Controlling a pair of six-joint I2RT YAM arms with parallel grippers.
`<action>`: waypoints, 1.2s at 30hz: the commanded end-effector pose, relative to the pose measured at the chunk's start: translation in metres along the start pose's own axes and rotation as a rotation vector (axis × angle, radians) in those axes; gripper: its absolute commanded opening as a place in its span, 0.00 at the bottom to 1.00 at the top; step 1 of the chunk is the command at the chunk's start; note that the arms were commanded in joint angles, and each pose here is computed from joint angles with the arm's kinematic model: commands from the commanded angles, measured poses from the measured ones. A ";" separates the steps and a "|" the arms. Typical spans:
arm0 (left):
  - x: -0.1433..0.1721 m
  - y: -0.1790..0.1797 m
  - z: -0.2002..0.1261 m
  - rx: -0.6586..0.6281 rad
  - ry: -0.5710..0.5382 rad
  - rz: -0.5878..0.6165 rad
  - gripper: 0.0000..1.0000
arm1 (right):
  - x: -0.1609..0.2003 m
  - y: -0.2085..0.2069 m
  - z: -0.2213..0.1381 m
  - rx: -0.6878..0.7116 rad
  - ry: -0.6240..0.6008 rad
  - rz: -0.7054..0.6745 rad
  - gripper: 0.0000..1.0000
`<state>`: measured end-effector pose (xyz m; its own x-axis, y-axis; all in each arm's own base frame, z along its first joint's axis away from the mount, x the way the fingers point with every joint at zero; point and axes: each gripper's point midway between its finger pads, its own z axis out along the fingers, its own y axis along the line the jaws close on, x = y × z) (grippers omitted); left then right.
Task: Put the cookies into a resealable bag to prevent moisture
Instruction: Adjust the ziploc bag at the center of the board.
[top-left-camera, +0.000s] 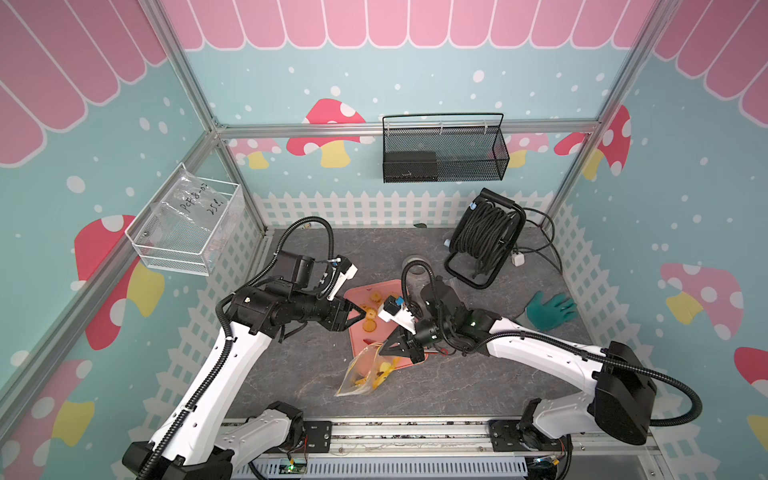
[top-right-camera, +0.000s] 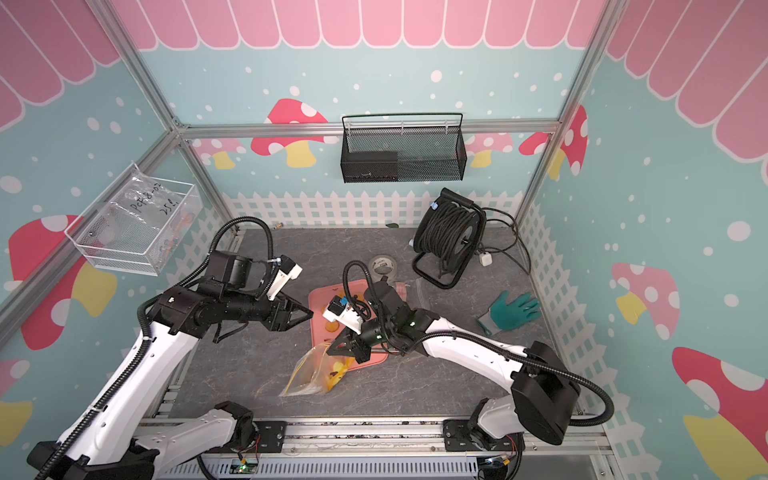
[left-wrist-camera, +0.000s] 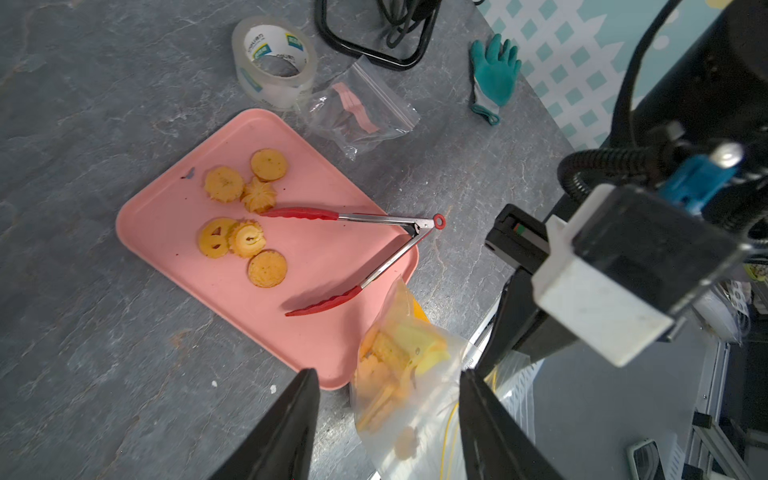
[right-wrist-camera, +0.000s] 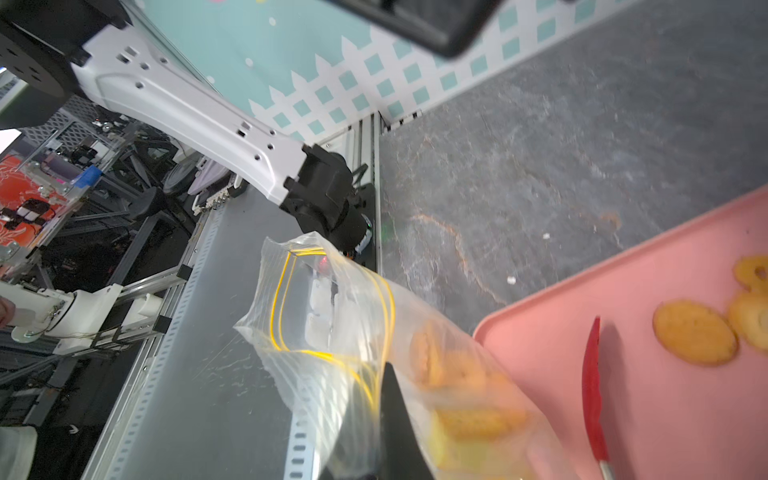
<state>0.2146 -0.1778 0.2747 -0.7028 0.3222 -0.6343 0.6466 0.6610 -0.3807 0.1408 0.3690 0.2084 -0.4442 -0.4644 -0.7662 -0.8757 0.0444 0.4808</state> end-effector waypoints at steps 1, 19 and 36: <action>0.004 -0.014 0.017 0.087 0.003 0.093 0.57 | 0.031 -0.006 -0.008 0.068 0.091 0.127 0.00; 0.052 -0.019 0.075 -0.114 0.059 0.082 0.57 | 0.041 -0.075 -0.007 0.144 0.056 0.276 0.00; 0.063 -0.020 0.124 -0.273 0.088 -0.170 0.57 | 0.046 -0.083 -0.005 0.121 0.064 0.295 0.00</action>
<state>0.1781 -0.2501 0.1493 -0.8054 0.3415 -0.4845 0.5066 0.8210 -0.2633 0.1936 0.3389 0.1360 -0.6803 -0.4672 -0.5648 -0.7237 0.3061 0.6185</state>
